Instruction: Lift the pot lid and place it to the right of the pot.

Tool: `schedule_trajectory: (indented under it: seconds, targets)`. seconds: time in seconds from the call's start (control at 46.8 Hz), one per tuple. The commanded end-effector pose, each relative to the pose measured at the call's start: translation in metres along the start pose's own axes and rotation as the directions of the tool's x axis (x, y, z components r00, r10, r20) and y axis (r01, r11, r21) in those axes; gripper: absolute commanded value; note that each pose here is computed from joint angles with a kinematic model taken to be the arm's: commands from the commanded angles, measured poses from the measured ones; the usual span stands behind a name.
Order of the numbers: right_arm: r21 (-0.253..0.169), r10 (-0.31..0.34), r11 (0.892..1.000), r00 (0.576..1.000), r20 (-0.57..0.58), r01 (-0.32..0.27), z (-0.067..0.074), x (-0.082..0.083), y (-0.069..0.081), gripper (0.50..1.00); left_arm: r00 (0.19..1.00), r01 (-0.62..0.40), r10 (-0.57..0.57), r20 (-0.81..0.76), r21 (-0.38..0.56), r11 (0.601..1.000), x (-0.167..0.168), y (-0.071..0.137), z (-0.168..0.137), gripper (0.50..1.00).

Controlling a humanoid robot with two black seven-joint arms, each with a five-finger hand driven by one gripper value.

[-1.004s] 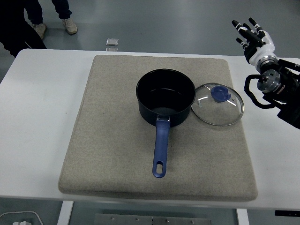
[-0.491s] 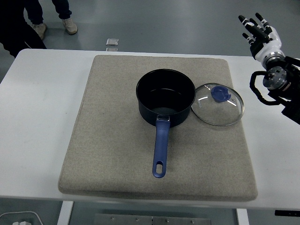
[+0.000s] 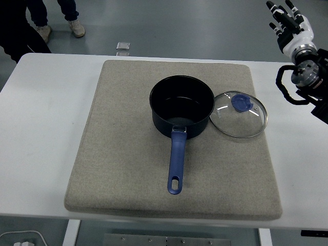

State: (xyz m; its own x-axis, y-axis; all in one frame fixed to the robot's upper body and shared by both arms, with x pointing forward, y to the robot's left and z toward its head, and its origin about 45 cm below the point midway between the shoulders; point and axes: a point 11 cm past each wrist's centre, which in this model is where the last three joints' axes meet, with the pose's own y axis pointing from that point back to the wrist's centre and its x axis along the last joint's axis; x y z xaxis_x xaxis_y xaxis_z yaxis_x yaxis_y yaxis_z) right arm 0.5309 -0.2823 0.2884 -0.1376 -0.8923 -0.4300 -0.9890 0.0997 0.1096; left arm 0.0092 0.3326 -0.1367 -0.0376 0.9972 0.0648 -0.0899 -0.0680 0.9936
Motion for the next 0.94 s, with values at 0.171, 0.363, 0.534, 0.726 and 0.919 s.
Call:
schedule_trajectory:
  seconds: [0.171,0.363,0.534,0.726,0.919]
  targets:
    - [-0.005,-0.004,1.000,1.000,0.004,0.004,0.003,-0.002,0.000,0.924,1.000,0.000,0.000,0.000,0.000,1.000,0.000,0.000,0.000,1.000]
    - [-0.005,-0.004,1.000,1.000,0.004,0.004,0.003,-0.002,0.000,0.924,1.000,0.000,0.000,0.000,0.000,1.000,0.000,0.000,0.000,1.000]
    - [-0.001,-0.006,1.000,1.000,-0.004,0.006,0.003,-0.002,0.000,0.926,1.000,0.000,0.000,0.000,0.000,1.000,0.000,0.000,0.000,1.000]
    - [0.060,-0.027,0.998,0.997,-0.078,0.032,0.000,-0.003,0.002,0.926,1.000,0.000,0.000,0.000,-0.001,1.000,0.000,0.000,0.001,1.000]
    - [0.111,-0.031,0.993,0.994,-0.103,0.043,-0.007,-0.006,0.002,0.926,1.000,0.000,0.000,0.000,0.000,1.000,0.000,0.000,0.000,1.000]
